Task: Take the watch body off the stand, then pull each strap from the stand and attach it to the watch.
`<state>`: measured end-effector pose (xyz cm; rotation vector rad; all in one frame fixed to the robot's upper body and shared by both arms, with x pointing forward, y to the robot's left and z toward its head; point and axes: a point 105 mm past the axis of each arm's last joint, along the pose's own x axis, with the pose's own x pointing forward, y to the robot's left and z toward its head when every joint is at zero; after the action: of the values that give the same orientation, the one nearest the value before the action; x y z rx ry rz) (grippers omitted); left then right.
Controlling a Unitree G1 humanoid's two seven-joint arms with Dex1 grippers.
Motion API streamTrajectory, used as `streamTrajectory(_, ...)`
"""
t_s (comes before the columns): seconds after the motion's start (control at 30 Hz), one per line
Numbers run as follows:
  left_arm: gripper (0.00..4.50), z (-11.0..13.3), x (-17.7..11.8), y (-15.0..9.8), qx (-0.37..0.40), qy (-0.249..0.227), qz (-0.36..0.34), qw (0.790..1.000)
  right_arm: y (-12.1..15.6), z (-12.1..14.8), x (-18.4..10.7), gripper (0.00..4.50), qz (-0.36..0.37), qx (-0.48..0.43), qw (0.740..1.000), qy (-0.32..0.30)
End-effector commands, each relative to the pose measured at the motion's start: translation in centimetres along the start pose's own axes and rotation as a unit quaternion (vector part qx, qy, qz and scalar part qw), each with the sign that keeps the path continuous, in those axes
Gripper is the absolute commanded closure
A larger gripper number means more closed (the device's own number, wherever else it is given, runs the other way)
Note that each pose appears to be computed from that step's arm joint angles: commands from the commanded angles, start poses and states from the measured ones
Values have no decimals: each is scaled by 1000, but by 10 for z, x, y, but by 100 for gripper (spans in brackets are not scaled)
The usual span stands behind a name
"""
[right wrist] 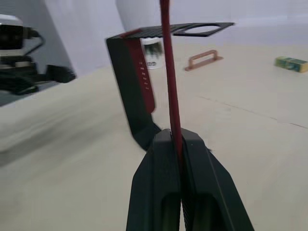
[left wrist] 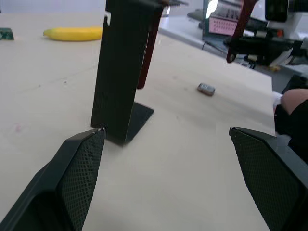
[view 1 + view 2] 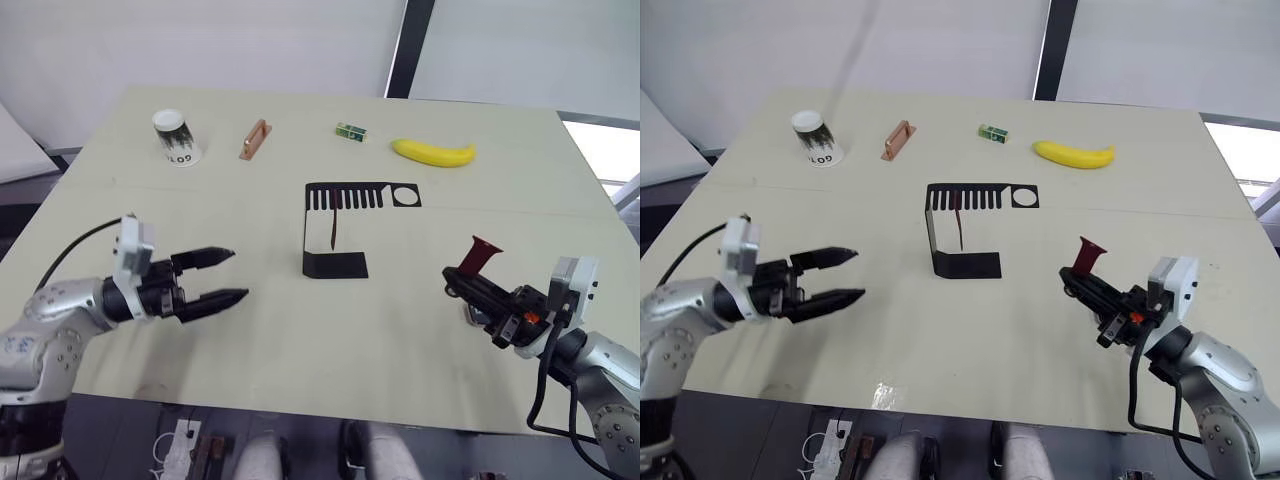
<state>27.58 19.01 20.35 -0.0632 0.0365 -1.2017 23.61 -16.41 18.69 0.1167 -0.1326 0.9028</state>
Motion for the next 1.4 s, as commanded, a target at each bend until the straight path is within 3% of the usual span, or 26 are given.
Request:
streamTrajectory(0.03, 6, 7, 10, -6, -40, -15, -49, 998, 26, 4, 16, 450, 70, 27, 997, -20)
streamTrajectory(0.3, 6, 18, 51, -41, -96, -42, -146, 984, 55, 0, 49, 450, 147, 68, 986, -43)
streamTrajectory(0.53, 6, 21, 81, -46, -93, -82, -134, 983, 65, -1, 66, 450, 181, 76, 979, -54)
streamTrajectory(0.87, 6, 28, 85, -63, -150, -104, -201, 963, 74, -6, 68, 450, 203, 111, 971, -54)
streamTrajectory(0.93, 85, 26, 87, -65, -152, -95, -205, 962, 76, -7, 69, 450, 209, 124, 969, -53)
streamTrajectory(1.4, 85, 24, 108, -72, -180, -106, -229, 951, 82, -10, 76, 450, 235, 162, 957, -42)
